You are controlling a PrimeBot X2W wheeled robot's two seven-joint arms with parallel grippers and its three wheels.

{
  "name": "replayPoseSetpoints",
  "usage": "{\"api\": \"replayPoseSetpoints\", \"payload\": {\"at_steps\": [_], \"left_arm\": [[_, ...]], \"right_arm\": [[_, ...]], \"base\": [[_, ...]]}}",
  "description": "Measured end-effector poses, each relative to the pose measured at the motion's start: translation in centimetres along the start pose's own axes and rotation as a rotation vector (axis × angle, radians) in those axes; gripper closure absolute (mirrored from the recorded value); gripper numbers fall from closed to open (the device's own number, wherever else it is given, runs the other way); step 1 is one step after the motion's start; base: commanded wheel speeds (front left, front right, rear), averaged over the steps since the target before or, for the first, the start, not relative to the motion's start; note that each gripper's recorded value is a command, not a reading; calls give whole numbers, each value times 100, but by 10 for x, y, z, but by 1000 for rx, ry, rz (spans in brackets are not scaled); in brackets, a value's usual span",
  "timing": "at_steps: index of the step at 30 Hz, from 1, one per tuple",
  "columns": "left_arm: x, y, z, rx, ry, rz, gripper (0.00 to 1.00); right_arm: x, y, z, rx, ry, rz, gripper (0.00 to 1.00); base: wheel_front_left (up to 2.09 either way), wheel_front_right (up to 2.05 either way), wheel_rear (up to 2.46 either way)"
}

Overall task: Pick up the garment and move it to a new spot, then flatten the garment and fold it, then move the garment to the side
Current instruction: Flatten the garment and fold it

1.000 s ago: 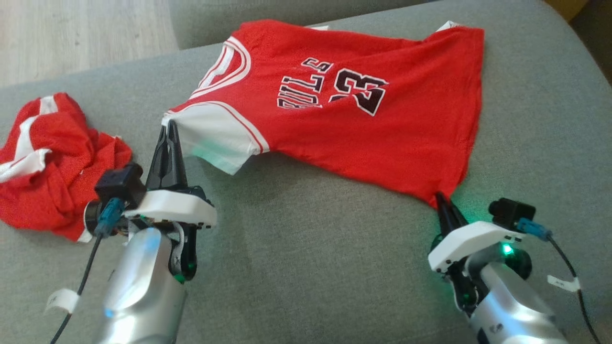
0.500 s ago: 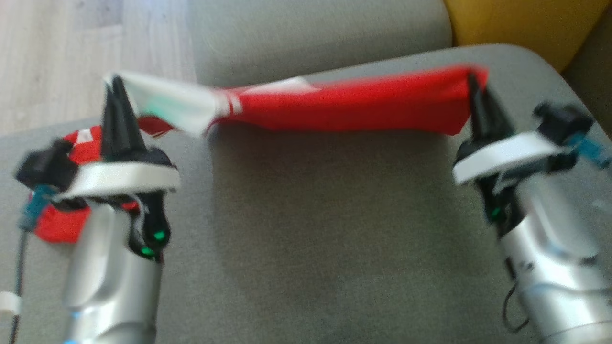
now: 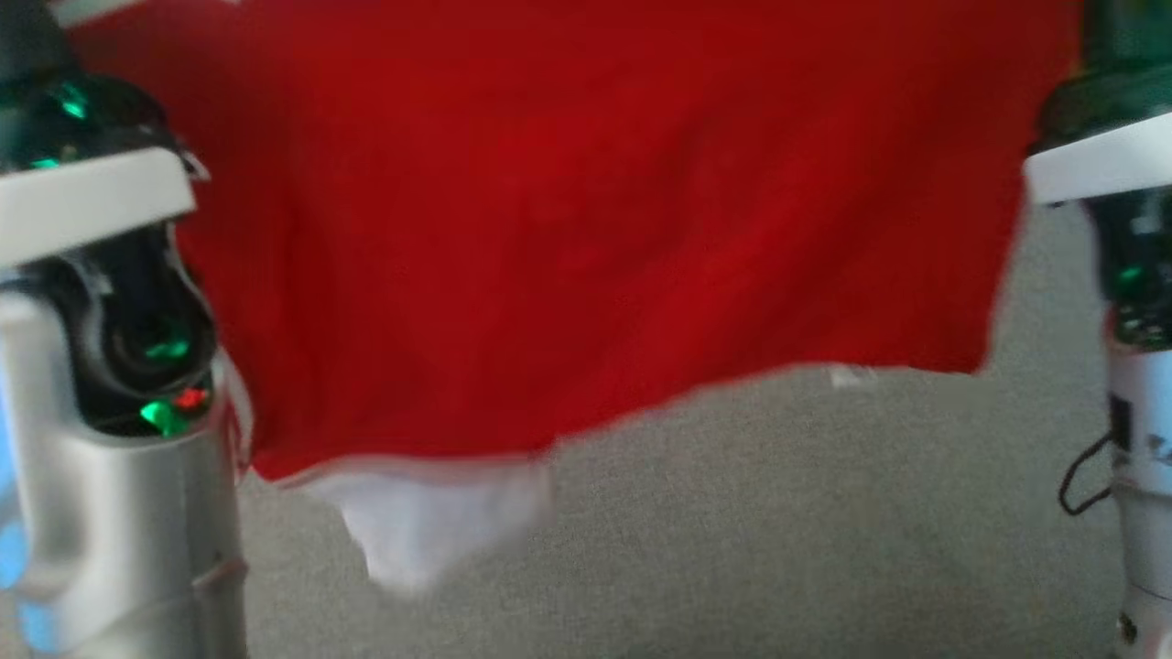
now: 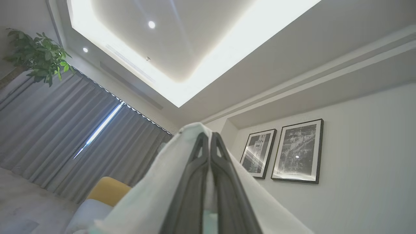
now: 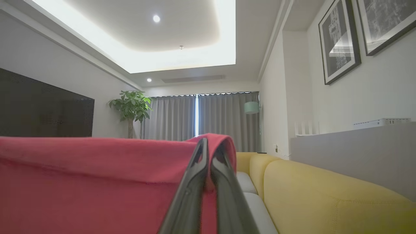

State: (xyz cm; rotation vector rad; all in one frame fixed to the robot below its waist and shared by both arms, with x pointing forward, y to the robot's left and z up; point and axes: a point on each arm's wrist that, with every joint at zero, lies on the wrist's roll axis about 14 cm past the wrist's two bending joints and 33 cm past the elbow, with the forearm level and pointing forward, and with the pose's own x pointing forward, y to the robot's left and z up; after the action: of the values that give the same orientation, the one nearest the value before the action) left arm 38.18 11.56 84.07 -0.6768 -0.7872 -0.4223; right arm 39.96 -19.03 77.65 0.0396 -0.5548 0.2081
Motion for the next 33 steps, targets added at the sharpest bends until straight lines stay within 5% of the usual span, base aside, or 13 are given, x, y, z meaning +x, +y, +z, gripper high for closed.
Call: {"api": "replayPoseSetpoints", "payload": {"at_steps": [4,10,17,24,29,33], "left_arm": [[9,6,-7,21,45,11,100],[32,46,-59,59,194,77,100],[80,129,-131,159,311,163,100],[104,187,-165,202,267,191,100],[79,209,-189,234,341,202,100],[17,225,-222,244,497,245,100]], "right_arm": [[2,-9,-1,-24,39,-30,100],[17,-21,-51,-37,177,-57,100],[98,-43,-115,-113,260,-50,100],[163,-63,-151,-193,147,-63,100],[153,-61,-211,-157,238,-67,100],[96,-54,-276,-110,447,-61,100]], "base": [[0,0,0],[0,0,0],[0,0,0],[0,0,0],[0,0,0],[0,0,0]]}}
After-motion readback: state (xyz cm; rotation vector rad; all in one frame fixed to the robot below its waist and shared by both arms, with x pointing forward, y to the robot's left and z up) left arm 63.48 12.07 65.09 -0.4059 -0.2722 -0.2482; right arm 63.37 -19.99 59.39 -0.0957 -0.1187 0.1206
